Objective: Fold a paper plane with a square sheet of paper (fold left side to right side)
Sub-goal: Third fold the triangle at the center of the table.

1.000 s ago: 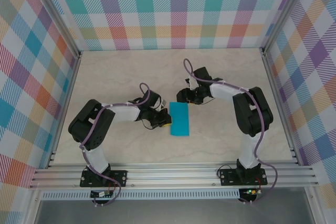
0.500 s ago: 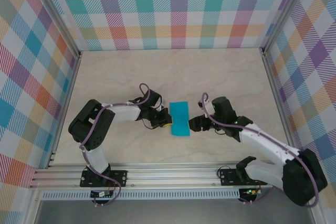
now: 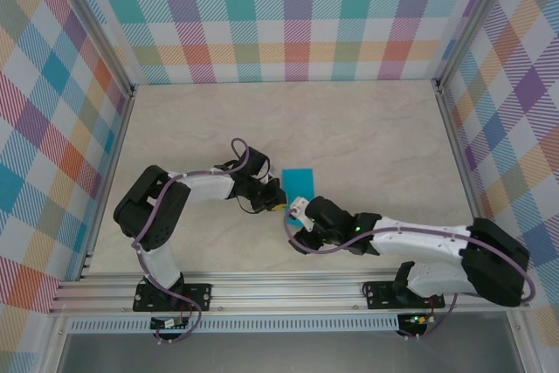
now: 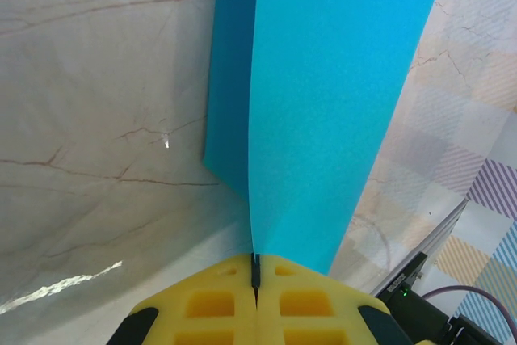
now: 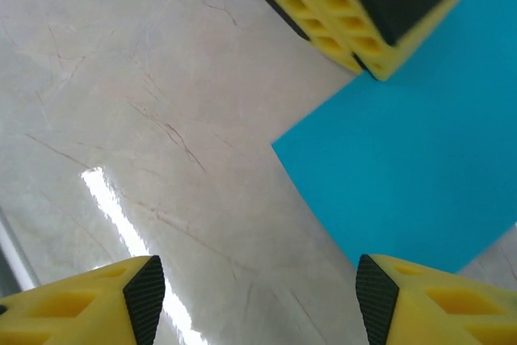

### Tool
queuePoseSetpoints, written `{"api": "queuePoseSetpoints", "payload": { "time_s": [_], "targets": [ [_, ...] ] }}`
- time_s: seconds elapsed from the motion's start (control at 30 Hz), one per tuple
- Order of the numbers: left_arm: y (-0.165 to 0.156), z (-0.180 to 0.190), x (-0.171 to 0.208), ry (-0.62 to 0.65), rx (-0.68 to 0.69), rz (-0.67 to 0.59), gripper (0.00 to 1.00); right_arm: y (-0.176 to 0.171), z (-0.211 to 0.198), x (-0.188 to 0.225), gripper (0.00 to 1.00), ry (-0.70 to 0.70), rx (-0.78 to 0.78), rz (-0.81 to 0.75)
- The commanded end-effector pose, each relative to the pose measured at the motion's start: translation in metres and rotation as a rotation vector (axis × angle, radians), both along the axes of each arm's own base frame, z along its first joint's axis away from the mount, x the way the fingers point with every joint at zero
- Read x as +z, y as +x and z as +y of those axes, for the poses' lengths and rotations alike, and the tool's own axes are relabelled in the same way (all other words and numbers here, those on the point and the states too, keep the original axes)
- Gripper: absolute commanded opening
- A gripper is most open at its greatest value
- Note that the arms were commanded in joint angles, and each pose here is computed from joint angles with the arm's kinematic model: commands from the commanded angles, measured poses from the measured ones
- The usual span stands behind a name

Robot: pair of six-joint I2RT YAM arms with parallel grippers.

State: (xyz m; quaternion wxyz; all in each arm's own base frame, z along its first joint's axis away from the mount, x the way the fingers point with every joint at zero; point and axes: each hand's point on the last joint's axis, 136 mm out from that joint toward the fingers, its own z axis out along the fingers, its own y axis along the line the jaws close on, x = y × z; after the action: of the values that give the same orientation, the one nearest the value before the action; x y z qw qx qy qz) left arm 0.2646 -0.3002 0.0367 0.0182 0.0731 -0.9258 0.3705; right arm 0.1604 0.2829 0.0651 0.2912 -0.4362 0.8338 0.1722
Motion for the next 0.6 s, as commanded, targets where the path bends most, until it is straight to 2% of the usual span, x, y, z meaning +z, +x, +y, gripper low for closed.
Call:
{"api": "queuePoseSetpoints", "payload": {
  "time_s": [0.0, 0.23, 0.43, 0.57],
  "targets": [
    [-0.003, -0.008, 0.018, -0.024, -0.016, 0.0, 0.0, 0.022, 0.027, 0.015, 0.67, -0.012, 0.035, -0.149],
    [-0.002, -0.011, 0.019, -0.04, -0.023, 0.003, 0.0, 0.025, 0.043, -0.004, 0.69, -0.089, 0.124, -0.183],
    [-0.001, -0.012, 0.02, -0.046, -0.024, 0.003, 0.0, 0.028, 0.05, -0.02, 0.71, -0.142, 0.138, -0.186],
    [-0.002, -0.011, 0.02, -0.042, -0.026, 0.006, 0.0, 0.034, 0.053, -0.021, 0.65, -0.142, 0.113, -0.204]
  ]
}}
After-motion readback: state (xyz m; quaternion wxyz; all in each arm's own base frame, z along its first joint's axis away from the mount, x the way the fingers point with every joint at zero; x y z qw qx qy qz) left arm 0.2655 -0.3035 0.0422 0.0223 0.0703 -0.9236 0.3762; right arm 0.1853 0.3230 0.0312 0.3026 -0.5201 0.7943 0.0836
